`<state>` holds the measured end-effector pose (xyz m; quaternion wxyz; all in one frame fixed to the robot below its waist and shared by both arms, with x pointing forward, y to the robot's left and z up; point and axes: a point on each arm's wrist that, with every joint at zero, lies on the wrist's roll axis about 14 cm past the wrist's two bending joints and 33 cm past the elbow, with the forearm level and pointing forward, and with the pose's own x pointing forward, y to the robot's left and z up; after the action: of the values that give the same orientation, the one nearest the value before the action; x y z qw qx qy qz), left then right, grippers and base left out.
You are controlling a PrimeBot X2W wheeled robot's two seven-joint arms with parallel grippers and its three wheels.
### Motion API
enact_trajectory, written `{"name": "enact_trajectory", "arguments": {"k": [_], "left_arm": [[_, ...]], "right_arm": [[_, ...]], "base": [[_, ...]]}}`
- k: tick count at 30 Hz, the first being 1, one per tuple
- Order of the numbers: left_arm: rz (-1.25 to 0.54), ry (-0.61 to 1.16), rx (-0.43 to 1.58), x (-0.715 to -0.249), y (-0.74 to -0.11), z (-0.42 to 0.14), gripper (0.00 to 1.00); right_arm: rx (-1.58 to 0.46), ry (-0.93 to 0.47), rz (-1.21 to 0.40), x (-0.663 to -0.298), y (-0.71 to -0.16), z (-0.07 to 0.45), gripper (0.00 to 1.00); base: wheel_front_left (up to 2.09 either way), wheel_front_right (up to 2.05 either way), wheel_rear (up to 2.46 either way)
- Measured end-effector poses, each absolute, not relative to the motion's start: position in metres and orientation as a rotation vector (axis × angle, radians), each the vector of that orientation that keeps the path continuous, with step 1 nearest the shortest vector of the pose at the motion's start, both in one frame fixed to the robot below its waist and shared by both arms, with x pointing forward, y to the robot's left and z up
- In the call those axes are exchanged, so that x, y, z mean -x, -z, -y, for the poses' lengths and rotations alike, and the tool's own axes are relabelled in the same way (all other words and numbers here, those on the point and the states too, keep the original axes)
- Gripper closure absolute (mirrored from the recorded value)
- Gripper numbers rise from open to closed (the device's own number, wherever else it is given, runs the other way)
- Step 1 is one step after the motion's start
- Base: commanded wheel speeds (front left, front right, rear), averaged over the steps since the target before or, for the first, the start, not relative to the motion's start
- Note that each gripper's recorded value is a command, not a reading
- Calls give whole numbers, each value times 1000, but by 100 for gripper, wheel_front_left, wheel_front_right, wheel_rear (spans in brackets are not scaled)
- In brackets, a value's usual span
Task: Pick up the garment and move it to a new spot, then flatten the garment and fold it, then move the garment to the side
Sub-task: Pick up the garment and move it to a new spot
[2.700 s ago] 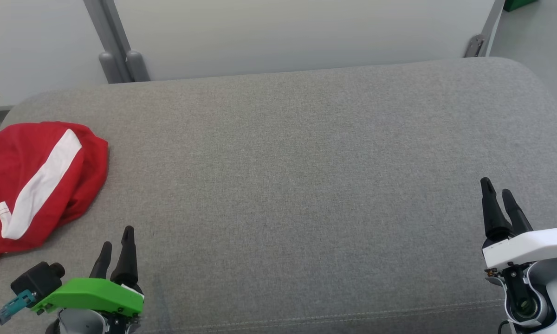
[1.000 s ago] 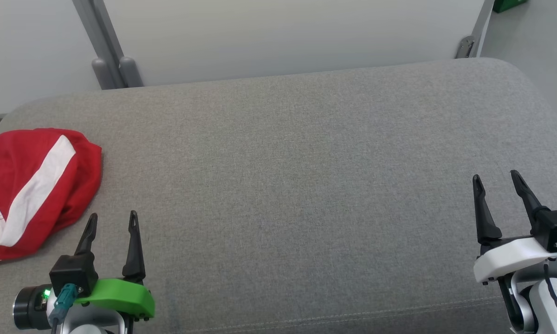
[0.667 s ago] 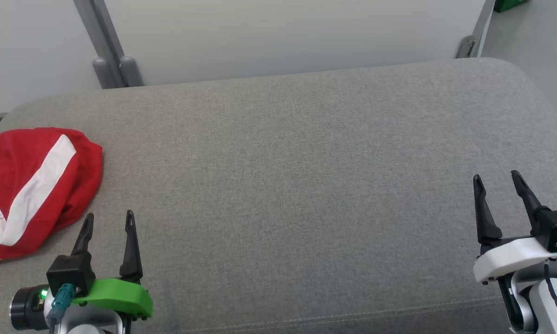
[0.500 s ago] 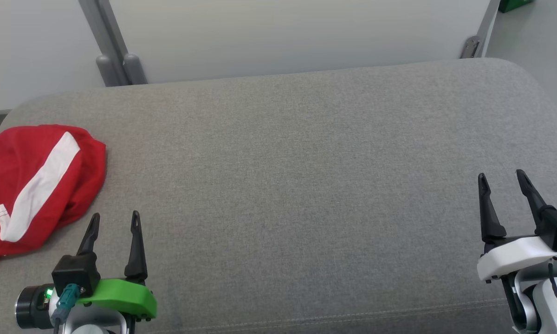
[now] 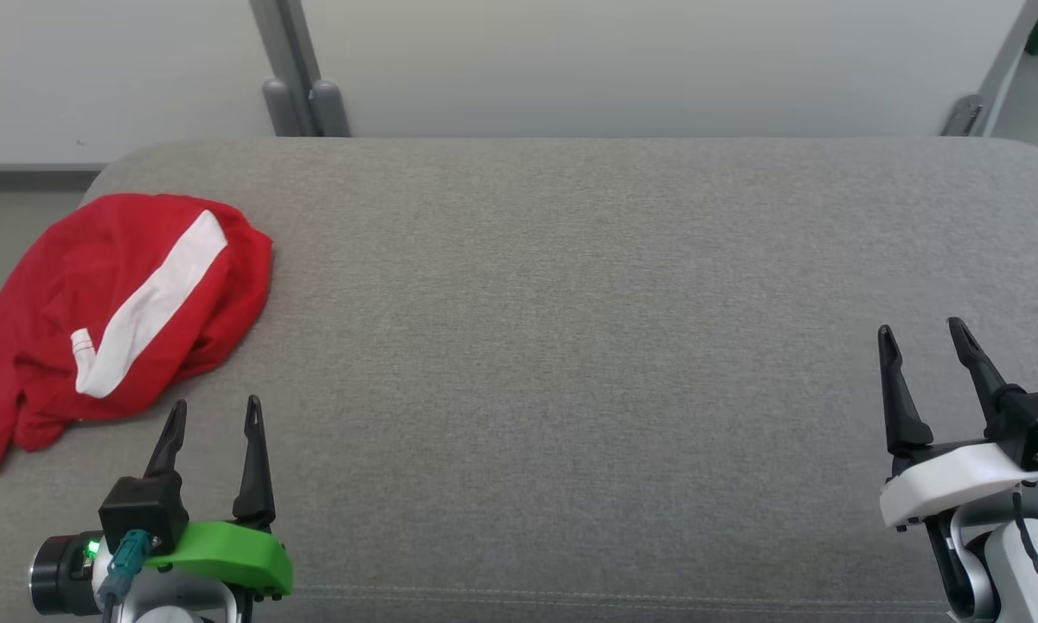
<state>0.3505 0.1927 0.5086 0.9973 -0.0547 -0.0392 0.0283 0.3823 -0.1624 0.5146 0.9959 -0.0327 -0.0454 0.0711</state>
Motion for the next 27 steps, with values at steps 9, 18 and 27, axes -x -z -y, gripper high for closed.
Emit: {"name": "enact_trajectory", "arguments": {"k": [9, 18, 27], "left_arm": [[92, -172, 104, -329, -511, -228, 0], [106, -304, 102, -296, -512, -265, 0], [121, -430, 102, -263, -512, -299, 0]], "right_arm": [[50, -273, 95, -393, -515, 119, 0], [31, -425, 96, -398, -515, 63, 0], [21, -553, 96, -392, -516, 17, 0]], "base": [[0, 0, 0], [0, 0, 0], [0, 0, 0]]}}
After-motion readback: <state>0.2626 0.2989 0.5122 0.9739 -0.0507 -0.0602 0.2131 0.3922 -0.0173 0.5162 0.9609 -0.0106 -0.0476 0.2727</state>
